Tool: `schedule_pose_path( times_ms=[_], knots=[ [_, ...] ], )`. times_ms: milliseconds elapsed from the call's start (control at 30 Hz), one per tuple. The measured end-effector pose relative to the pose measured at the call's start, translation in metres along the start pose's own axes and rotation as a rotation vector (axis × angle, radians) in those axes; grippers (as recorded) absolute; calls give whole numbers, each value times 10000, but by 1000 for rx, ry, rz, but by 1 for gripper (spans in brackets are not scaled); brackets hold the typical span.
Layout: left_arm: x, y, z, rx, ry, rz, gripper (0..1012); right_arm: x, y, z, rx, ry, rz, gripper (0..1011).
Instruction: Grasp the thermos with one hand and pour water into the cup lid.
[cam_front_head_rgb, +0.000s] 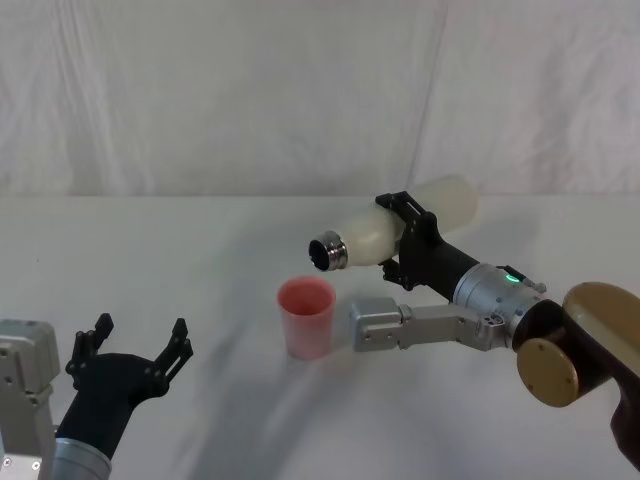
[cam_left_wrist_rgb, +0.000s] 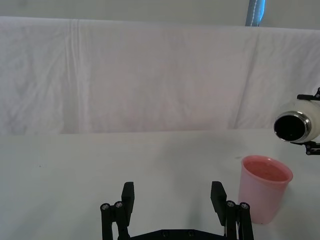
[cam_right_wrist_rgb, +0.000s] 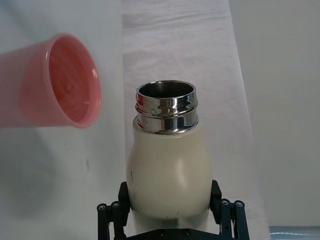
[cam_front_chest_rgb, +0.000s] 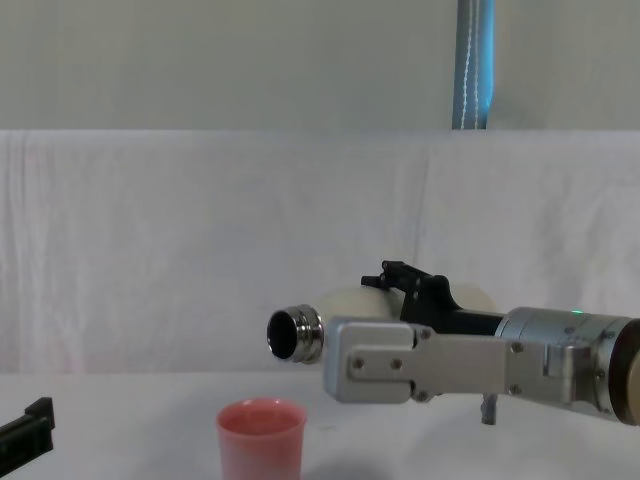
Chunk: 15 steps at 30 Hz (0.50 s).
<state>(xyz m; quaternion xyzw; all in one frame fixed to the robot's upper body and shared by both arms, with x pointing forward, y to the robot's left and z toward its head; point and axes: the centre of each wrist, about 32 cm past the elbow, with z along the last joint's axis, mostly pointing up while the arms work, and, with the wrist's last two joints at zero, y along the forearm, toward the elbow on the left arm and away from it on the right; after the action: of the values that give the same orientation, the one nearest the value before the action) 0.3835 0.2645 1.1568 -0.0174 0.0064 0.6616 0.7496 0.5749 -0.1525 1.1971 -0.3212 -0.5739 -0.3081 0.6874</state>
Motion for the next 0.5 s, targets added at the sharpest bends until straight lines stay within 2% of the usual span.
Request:
schedule_pose_path(
  times_ms=[233,433,500],
  knots=[
    [0,0,0,0,0,0,1001,51,-45,26,7,60,0,955],
    [0,0,0,0,0,0,1001,126,-118,44,7,173,-3,955],
    [0,0,0,0,0,0,1001,164,-156,39,13,231,-10,955]
  ],
)
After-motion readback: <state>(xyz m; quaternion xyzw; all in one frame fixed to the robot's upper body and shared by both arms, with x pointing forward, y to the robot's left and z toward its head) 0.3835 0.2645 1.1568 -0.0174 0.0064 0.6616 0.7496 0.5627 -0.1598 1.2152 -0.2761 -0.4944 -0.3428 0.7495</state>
